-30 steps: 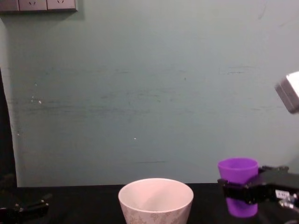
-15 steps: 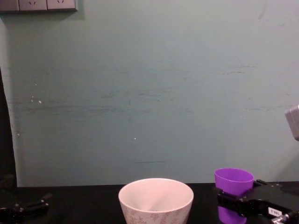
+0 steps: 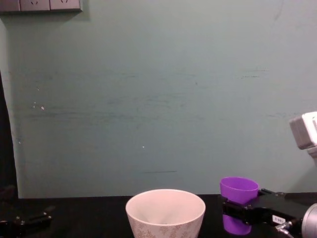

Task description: Pick up the cup and pour the mung beans from the cup into the bowl.

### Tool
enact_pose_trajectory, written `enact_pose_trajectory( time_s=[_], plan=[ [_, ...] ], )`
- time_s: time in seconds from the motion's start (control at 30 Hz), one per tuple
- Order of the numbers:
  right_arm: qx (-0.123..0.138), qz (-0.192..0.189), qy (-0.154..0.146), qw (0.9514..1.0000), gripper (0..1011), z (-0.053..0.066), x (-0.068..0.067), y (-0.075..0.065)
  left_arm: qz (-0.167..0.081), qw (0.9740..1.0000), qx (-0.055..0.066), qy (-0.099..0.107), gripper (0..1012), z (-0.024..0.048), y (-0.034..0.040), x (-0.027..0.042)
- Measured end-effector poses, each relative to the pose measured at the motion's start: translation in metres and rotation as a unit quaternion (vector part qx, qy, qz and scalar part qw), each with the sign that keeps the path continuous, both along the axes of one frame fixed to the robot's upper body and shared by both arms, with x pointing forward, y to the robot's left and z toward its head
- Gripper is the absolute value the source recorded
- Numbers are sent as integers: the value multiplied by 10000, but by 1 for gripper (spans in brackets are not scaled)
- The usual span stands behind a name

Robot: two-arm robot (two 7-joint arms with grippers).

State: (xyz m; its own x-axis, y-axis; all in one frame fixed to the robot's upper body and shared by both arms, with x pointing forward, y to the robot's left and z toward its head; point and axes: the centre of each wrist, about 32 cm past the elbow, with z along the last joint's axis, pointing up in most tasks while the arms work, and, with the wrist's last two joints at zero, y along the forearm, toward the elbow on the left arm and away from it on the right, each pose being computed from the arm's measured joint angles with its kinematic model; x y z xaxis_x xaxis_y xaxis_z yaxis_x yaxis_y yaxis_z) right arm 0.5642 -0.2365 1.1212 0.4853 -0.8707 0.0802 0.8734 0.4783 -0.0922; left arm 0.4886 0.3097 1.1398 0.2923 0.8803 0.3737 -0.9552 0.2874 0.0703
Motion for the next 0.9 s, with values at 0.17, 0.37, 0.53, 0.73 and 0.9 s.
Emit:
enact_pose_trajectory(
  time_s=[0.17, 0.37, 0.53, 0.73, 0.9],
  plan=[
    [2, 21, 55, 10000, 731, -27, 31, 14, 0, 10000, 0, 0, 1011, 0, 0, 0],
    [44, 6, 72, 10000, 854, -47, 33, 13, 0, 10000, 0, 0, 1011, 0, 0, 0],
    [81, -10, 39, 10000, 966, -31, 26, 8, 0, 10000, 0, 0, 1011, 0, 0, 0],
    [140, -13, -149, 9998, 1003, 64, -11, 13, 1, 10000, 1, 0, 1011, 0, 0, 0],
    [191, -79, -439, 9988, 1002, 217, -72, 22, 0, 10000, 0, 0, 1011, 0, 0, 0]
  ],
)
